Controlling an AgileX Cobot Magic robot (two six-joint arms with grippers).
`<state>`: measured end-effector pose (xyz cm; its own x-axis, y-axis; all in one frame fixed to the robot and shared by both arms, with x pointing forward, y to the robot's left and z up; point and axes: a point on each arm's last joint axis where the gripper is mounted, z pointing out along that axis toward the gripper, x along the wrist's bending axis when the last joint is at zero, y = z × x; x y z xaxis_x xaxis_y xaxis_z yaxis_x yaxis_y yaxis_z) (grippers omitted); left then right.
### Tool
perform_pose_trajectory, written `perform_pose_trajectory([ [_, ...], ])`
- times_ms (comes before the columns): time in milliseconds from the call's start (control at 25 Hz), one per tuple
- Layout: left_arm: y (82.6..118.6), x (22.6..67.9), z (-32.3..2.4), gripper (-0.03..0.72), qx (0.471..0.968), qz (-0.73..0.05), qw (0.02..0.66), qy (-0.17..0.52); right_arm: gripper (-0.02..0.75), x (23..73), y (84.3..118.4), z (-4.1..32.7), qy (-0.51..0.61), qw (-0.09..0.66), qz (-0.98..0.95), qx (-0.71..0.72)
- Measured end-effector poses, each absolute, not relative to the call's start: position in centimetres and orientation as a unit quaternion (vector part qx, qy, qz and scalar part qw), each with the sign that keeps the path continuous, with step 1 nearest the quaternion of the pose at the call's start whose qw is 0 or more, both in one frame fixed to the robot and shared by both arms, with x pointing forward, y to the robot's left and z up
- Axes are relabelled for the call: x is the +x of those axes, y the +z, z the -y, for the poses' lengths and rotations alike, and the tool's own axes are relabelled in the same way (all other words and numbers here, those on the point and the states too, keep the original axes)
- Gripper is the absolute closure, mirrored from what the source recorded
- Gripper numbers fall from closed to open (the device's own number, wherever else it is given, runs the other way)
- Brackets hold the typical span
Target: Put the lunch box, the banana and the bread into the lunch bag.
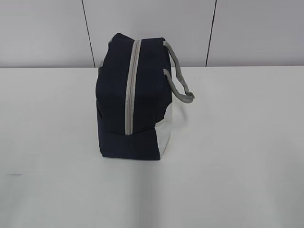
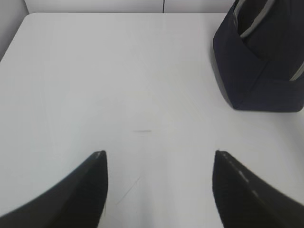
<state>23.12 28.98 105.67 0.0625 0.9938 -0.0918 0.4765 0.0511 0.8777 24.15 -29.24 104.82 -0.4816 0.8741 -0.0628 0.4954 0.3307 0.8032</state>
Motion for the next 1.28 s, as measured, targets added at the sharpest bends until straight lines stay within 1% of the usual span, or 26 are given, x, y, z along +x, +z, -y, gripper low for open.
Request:
perform_pose_trajectory([
  [480, 105.7, 23.1, -29.0, 0.190, 0.609, -0.604, 0.401, 0.323, 0.256, 23.5, 104.8, 30.0, 0.386, 0.279, -0.750, 0.459],
  [960, 105.7, 23.1, -29.0, 0.190, 0.609, -0.604, 0.401, 0.323, 0.256, 23.6, 104.8, 30.1, 0.385, 0.281, -0.745, 0.467],
  [1280, 105.7, 23.1, -29.0, 0.190, 0.609, -0.604, 0.401, 0.323, 0.256, 22.8, 104.8, 30.0, 0.380, 0.322, -0.696, 0.517],
])
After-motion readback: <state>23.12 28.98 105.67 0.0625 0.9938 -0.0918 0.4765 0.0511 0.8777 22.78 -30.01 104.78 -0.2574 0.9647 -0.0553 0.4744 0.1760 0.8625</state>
